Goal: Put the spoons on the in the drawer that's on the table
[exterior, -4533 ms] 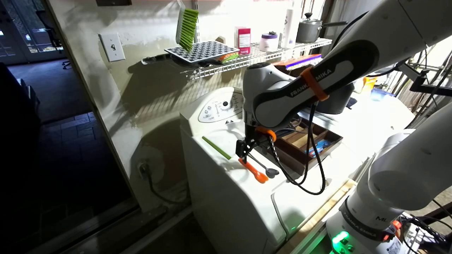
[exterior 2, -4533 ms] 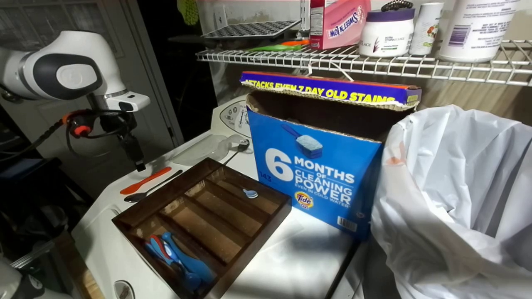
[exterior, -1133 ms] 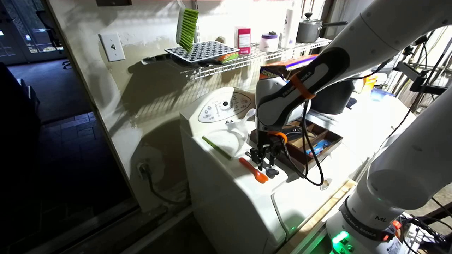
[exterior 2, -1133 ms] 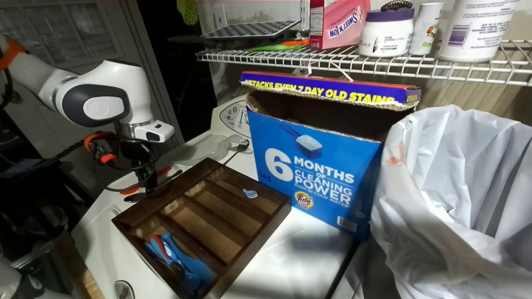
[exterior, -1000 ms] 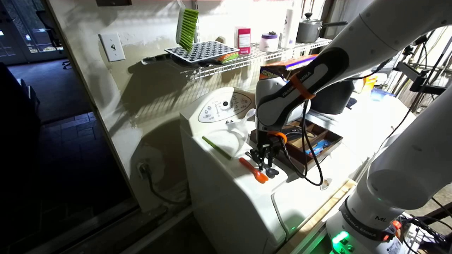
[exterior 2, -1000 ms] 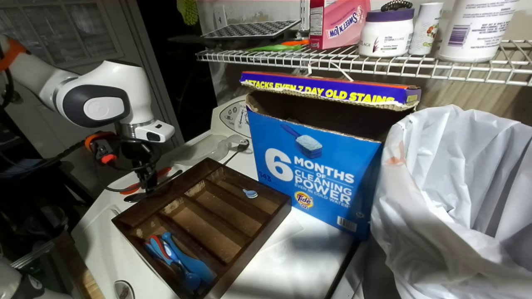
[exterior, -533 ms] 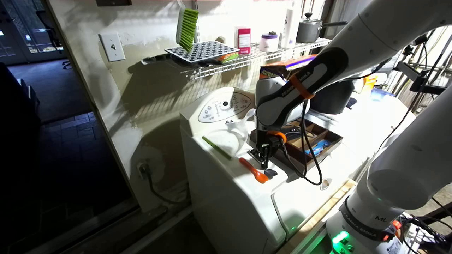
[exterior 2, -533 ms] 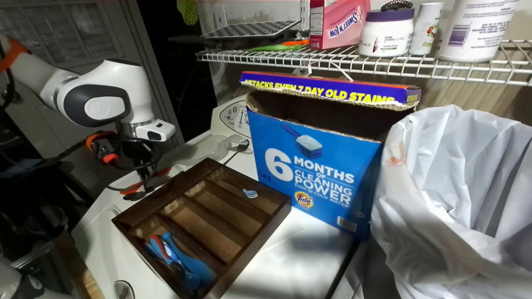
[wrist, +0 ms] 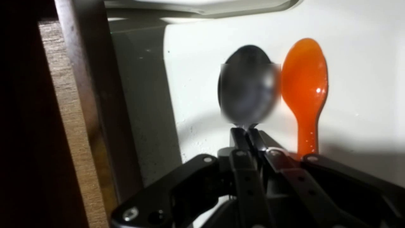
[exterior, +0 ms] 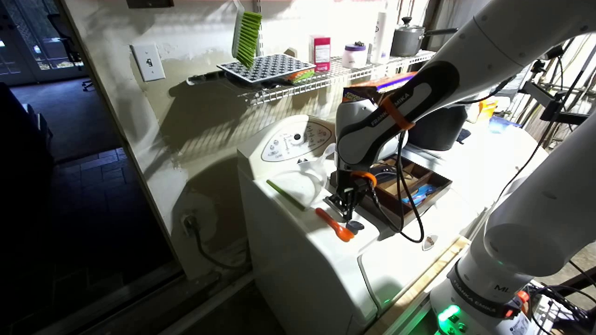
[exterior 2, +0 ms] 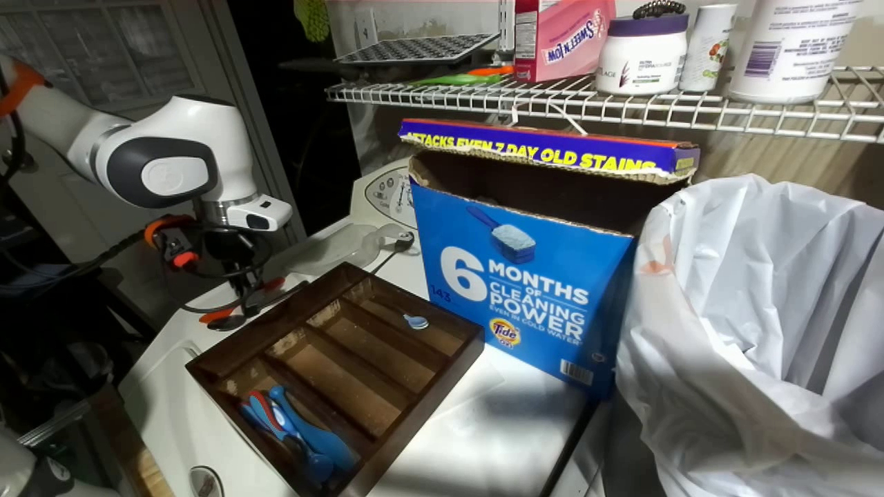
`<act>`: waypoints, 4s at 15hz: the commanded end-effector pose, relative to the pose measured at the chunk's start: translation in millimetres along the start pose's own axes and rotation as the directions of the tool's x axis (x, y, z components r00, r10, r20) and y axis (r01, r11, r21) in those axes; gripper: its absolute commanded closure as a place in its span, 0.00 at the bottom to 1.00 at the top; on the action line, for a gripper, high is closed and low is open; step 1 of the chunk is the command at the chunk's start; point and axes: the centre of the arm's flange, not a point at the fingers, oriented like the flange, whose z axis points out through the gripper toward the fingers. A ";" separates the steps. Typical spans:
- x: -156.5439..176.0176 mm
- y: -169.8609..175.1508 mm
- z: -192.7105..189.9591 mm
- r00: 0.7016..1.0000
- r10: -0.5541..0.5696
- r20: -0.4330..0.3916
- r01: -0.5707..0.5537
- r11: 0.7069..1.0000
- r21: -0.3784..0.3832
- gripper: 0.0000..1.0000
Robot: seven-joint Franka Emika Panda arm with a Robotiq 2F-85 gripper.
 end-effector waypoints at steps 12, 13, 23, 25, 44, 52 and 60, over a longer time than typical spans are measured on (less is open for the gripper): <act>9.9 28.2 -79.7 0.998 0.019 -0.052 -0.019 1.000 -0.002 0.93; 10.2 29.5 -83.3 0.998 0.021 -0.054 -0.022 1.000 -0.001 0.93; 2.4 53.4 -91.6 0.998 -0.046 -0.050 0.045 0.999 -0.027 0.98; -1.2 61.3 -91.5 0.998 -0.060 -0.029 0.059 0.998 -0.033 0.98; 1.1 117.2 -54.6 0.983 -0.132 0.126 0.135 0.991 -0.012 0.98; 10.6 122.0 -43.3 0.981 -0.120 0.150 0.123 0.992 -0.007 0.98; 14.5 120.7 -40.9 0.982 -0.110 0.151 0.113 0.993 -0.011 0.98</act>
